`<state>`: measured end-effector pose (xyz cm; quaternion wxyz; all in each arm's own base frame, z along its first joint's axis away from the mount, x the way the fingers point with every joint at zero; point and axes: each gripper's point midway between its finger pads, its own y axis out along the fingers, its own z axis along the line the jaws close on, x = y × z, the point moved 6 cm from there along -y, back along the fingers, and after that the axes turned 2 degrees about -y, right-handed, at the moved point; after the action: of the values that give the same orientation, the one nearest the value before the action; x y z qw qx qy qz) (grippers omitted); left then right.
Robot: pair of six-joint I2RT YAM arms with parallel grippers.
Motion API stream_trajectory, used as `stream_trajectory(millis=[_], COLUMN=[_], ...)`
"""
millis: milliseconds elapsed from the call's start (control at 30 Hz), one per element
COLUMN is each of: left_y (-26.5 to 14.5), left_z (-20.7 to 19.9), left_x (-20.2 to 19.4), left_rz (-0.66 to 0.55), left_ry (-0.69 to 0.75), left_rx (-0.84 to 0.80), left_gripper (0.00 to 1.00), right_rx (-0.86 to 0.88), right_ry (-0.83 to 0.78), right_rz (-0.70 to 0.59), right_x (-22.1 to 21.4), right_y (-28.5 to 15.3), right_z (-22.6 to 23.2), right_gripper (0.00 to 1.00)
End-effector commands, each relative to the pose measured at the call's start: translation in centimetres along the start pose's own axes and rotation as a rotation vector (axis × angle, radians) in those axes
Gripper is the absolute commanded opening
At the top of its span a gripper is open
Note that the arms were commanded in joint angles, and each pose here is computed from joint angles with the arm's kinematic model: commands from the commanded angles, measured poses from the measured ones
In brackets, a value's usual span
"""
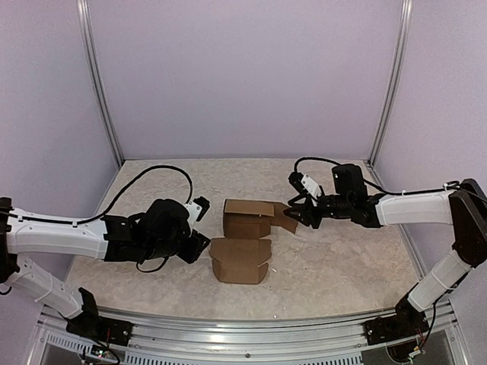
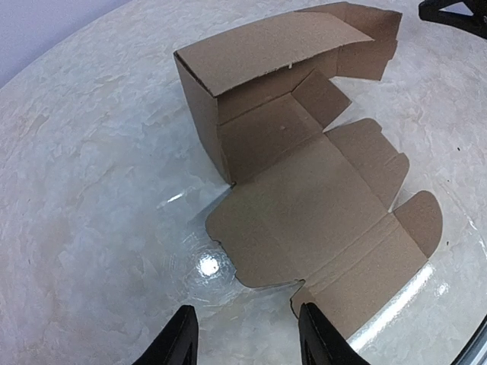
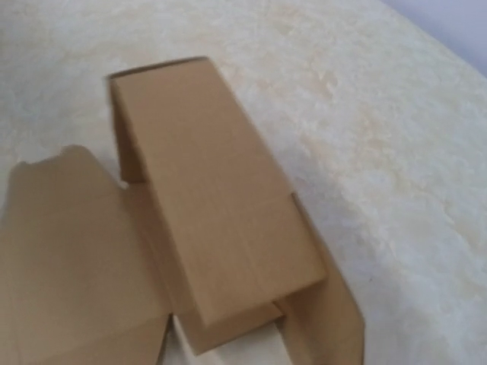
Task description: Fold the paper box
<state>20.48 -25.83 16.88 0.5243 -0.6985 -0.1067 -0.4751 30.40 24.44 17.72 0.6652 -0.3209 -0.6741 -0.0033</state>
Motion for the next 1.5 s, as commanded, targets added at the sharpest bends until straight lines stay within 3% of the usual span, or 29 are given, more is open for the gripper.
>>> stream_trajectory(millis=[0,333,533,933,1100,1467], left_y=[0.4,6.0,8.7,12.6,13.5,14.0], left_z=[0.2,0.6,1.0,1.0,0.7,0.0], left_x=[2.0,1.8,2.6,2.2,1.9,2.1], left_rz=[-0.124,-0.071,-0.098,-0.065,-0.049,-0.043], left_ry=[-0.045,-0.051,-0.052,-0.041,-0.039,-0.065], left_rx=[0.014,0.018,0.029,0.07,0.057,0.006], left_gripper=[0.44,0.43,0.34,0.14,0.13,0.11], right_rx=[0.037,0.066,0.028,-0.044,0.056,0.209], right_ry=[-0.003,0.061,0.067,0.175,0.191,0.1], right_rz=[0.069,0.069,0.034,0.29,0.27,0.35], right_x=[-0.5,1.0,1.3,-7.1,-7.4,-7.4], right_y=[-0.4,-3.8,-6.2,-0.3,2.0,4.2], right_z=[0.7,-1.0,-3.6,-9.8,-9.3,-3.5], right_gripper=[0.38,0.47,0.51,0.48,0.47,0.54])
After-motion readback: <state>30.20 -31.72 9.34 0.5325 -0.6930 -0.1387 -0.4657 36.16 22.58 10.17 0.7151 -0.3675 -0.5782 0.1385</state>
